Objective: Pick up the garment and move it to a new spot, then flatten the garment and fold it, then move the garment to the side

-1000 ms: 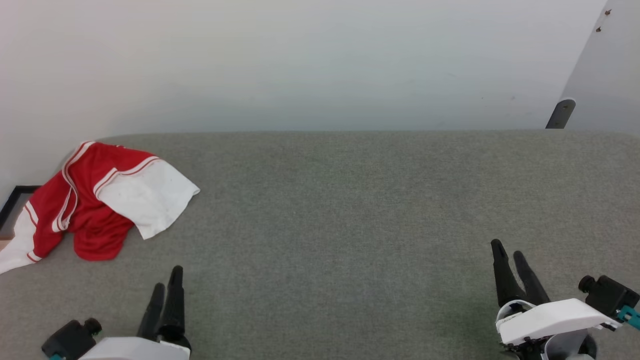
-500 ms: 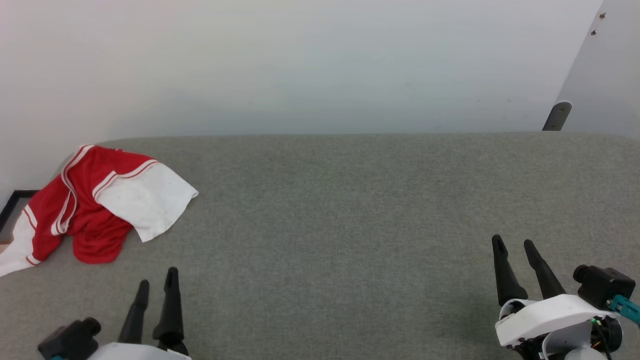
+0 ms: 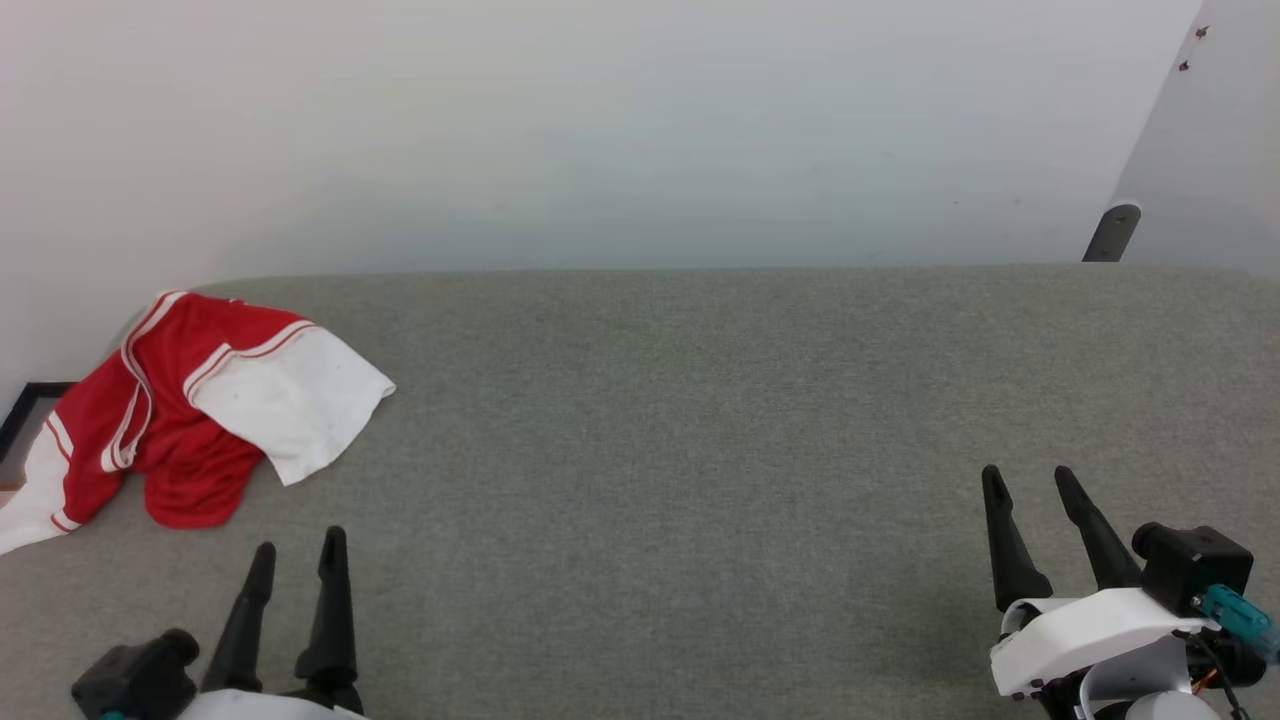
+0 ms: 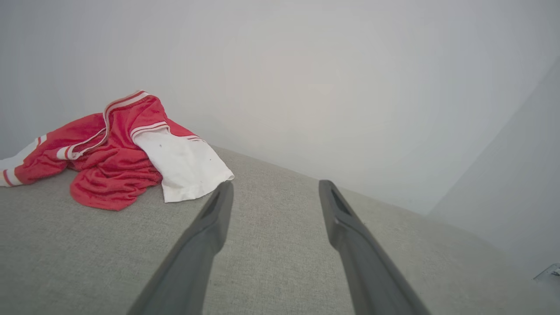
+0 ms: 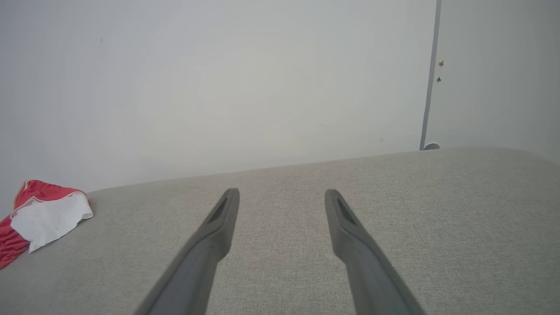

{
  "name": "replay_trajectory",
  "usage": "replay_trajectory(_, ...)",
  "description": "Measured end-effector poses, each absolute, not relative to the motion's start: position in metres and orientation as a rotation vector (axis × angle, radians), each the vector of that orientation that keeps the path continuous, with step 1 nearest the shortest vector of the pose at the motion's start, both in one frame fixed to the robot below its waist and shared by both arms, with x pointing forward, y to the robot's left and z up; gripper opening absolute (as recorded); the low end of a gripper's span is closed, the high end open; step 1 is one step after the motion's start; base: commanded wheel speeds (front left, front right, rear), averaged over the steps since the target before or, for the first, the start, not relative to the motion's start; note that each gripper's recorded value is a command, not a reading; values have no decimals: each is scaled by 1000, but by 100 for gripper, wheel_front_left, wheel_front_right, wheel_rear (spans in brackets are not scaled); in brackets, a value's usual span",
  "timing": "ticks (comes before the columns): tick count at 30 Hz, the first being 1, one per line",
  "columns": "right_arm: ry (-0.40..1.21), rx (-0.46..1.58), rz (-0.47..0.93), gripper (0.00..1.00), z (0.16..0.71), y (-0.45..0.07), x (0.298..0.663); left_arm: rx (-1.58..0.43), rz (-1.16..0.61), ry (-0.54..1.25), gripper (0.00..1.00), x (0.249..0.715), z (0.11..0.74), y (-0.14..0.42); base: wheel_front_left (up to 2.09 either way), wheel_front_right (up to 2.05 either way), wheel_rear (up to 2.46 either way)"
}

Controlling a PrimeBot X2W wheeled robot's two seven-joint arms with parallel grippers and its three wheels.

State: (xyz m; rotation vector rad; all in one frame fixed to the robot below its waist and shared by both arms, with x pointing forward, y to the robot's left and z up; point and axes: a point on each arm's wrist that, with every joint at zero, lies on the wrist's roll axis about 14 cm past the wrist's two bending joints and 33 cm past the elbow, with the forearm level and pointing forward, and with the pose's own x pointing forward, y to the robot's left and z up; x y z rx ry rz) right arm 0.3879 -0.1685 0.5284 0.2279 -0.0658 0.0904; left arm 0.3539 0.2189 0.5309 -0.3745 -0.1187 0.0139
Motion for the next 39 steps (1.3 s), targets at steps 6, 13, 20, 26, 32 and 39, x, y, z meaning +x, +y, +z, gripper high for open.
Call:
replay_trajectory(6,-80,166,92,100,531,-169,387,-317,4,-139,100,353,535,220,0,0,0)
replay_trajectory(13,-85,112,92,100,531,-170,385,-256,-15,-152,100,352,537,218,0,0,0)
replay_trajectory(20,-96,48,99,100,533,-169,384,-202,-33,-160,100,351,538,215,0,0,0)
replay_trajectory(26,-109,-3,105,100,536,-168,383,-156,-44,-169,100,350,539,214,0,0,0)
replay_trajectory(32,-117,-49,112,100,538,-166,383,-115,-55,-181,100,349,541,213,0,0,0)
replay_trajectory(39,-122,-66,112,100,539,-167,382,-99,-60,-188,100,348,543,213,0,0,0)
